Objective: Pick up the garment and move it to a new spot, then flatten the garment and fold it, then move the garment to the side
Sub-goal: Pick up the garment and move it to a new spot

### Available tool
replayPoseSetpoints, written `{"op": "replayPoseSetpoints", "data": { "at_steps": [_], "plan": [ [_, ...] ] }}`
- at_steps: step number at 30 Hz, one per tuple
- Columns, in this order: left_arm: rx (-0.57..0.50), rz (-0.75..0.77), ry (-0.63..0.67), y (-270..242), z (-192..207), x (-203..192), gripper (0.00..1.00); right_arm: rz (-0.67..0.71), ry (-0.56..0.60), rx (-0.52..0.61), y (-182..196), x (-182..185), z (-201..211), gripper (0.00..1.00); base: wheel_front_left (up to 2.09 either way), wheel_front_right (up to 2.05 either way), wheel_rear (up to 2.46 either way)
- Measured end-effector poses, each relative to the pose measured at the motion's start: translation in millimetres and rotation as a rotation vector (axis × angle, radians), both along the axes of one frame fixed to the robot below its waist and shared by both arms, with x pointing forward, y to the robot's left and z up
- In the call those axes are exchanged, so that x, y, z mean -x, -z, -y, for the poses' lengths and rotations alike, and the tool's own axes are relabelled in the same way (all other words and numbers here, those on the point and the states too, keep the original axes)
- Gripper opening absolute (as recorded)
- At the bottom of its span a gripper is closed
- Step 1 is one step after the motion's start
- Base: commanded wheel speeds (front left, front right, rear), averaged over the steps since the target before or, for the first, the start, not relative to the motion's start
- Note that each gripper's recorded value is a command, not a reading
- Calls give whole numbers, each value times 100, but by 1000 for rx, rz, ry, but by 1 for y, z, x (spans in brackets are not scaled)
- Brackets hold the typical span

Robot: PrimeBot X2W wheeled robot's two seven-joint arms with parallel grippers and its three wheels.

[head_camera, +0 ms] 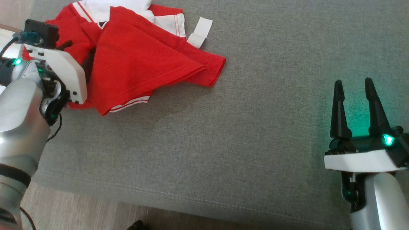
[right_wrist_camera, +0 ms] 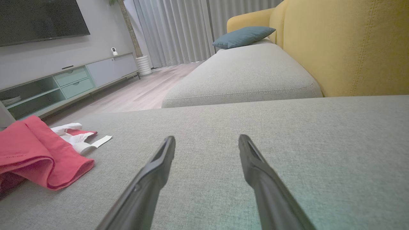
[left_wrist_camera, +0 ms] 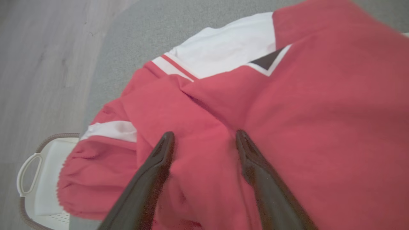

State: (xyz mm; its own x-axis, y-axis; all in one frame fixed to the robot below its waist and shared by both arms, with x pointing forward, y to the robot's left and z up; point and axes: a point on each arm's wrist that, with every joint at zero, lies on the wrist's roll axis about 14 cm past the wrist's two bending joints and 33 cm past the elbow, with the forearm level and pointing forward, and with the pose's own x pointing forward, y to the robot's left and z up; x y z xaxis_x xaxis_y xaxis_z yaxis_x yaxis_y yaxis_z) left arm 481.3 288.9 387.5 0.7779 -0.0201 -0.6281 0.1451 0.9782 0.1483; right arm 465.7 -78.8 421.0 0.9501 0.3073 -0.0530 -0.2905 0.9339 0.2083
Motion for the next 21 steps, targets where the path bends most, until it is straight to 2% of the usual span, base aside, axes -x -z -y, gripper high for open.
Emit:
{"op": "replayPoseSetpoints", "data": {
  "at_steps": [3,4,5,7,12,21],
  "plan": [
    [17,-41,1,10,4,3,100,6,0,-3,-1,-3,-1,100,0,0,0],
    [26,-58,0,14,6,4,97,9,0,-4,-1,-5,-1,100,0,0,0],
    [32,-78,0,17,8,6,75,11,0,-5,-2,-5,-1,100,0,0,0],
    [43,-108,0,21,10,7,0,10,-1,-5,-1,-5,-1,100,0,0,0],
    [48,-65,-8,16,5,2,0,17,5,-9,-4,-7,1,100,0,0,0],
    [27,221,13,-54,-2,-26,0,59,-3,-40,-30,1,-3,100,0,0,0]
  ]
}}
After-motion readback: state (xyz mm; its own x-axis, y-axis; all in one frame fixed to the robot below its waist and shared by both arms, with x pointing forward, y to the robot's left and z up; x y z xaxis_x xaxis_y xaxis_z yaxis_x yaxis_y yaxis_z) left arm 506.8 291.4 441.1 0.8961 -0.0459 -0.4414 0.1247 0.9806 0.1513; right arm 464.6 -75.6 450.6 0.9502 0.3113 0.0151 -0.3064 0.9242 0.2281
